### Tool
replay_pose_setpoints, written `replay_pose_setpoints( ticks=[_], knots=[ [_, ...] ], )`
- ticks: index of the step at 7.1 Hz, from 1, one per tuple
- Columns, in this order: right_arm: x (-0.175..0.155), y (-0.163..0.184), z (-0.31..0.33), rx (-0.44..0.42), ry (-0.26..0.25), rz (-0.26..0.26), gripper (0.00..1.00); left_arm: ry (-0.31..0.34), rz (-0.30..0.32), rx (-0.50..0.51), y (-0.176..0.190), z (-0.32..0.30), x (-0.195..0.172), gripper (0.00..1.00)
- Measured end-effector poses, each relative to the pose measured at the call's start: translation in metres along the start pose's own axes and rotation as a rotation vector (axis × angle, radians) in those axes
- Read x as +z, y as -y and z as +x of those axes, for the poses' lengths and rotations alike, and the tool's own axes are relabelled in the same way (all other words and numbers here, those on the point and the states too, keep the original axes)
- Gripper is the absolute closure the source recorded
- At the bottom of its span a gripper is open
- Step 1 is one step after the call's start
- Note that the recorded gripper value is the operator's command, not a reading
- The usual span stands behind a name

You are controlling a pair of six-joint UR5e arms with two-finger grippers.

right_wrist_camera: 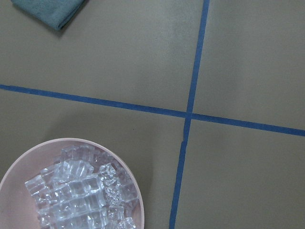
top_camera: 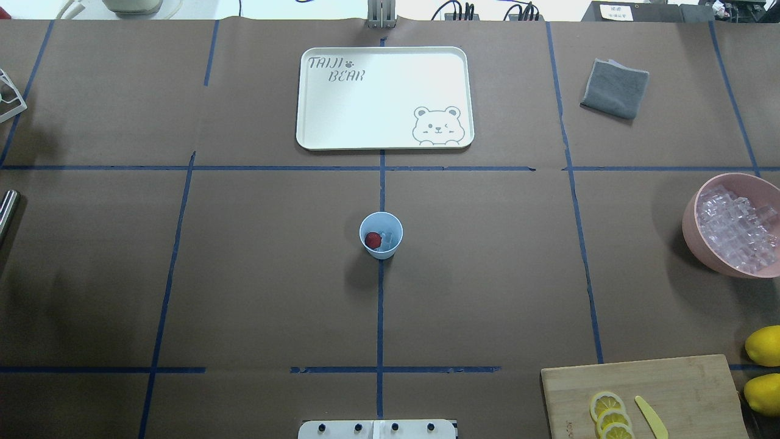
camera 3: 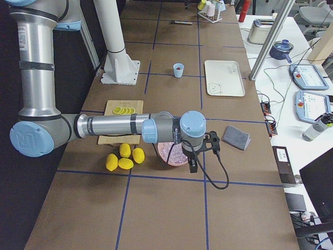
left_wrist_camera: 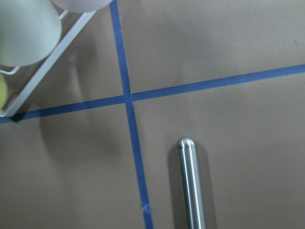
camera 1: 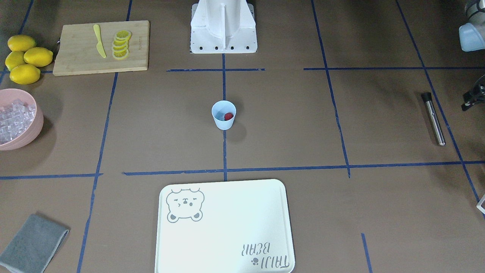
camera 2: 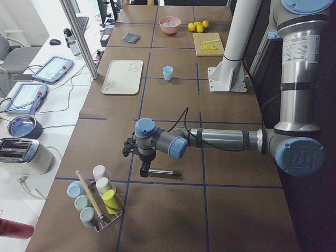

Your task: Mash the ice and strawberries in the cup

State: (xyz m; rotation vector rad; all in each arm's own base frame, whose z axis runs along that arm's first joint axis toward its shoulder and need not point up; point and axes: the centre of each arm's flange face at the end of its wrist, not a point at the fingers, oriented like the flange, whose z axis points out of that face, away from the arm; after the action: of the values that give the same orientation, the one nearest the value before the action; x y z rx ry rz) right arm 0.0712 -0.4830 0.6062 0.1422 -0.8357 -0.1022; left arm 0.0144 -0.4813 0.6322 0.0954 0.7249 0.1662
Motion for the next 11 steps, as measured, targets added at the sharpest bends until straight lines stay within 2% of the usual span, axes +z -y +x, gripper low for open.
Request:
replay_pose_setpoints(
  ticks=[2,3,11],
  knots=[
    [0.000,0.000,0.000,0.000,0.002,0.000,0.01,-0.107,-0.003,-0.063,-0.019,-0.038,-0.040,0.00],
    [0.000,0.000,0.000,0.000,0.004,0.001,0.01,-0.132,0.003,-0.089,-0.025,-0.048,-0.048,0.00],
    [0.002,-0.005,0.003,0.006,0.001,-0.005,0.01,-0.129,0.015,-0.132,-0.034,-0.066,-0.054,0.00]
  ],
)
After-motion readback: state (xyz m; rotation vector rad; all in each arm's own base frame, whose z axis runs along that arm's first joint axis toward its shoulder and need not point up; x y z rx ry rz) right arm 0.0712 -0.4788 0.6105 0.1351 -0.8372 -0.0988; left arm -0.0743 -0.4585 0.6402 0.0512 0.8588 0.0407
